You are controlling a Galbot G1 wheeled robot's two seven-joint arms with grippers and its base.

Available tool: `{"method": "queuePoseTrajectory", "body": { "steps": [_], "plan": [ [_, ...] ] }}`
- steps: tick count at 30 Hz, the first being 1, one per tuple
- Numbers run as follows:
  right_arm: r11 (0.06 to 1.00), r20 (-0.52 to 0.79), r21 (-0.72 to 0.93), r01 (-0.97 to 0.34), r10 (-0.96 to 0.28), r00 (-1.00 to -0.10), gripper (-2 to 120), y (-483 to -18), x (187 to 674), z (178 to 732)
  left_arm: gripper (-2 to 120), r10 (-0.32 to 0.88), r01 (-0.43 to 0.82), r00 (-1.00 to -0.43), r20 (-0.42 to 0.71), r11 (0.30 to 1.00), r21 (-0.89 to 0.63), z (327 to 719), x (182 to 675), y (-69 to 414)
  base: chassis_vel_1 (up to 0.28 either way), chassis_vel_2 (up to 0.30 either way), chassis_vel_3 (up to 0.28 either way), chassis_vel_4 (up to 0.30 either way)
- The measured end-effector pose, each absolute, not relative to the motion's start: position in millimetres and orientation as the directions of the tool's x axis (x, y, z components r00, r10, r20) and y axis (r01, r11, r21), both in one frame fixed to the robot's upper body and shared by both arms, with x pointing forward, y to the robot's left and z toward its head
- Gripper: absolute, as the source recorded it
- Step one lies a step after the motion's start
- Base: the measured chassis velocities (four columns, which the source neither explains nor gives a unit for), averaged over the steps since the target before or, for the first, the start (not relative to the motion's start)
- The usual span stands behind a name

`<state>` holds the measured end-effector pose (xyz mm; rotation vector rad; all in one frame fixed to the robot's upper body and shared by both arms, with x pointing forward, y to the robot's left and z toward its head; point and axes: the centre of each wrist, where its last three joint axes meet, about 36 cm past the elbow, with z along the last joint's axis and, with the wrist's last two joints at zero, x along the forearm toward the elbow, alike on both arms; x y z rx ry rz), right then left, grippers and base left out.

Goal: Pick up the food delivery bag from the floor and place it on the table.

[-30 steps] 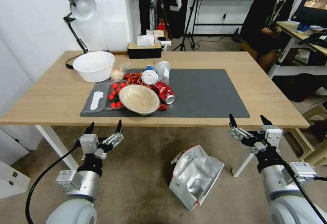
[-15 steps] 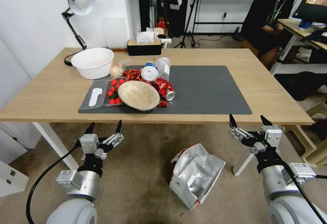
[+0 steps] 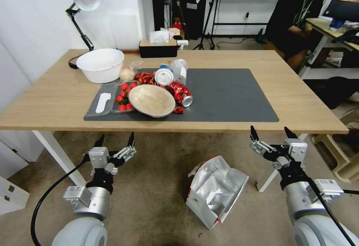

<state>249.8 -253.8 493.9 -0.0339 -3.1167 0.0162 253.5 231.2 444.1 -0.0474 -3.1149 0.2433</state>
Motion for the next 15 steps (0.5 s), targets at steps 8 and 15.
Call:
{"method": "queuePoseTrajectory", "body": {
  "steps": [8, 15],
  "plan": [
    [1.000, 0.024, -0.010, 0.021, 0.021, -0.999, 100, -253.7, 249.7, 493.3, 100, 0.032, 0.028, -0.999, 0.017, 0.987, -0.157, 443.1, 253.9, 231.2, 0.000, 0.000, 0.000, 0.000],
    [1.000, 0.023, -0.008, 0.019, 0.019, -1.000, 100, -253.2, 249.6, 493.4, 100, 0.032, 0.030, -0.999, 0.016, 0.987, -0.156, 443.1, 253.9, 231.6, 0.000, 0.000, 0.000, 0.000]
  ]
}}
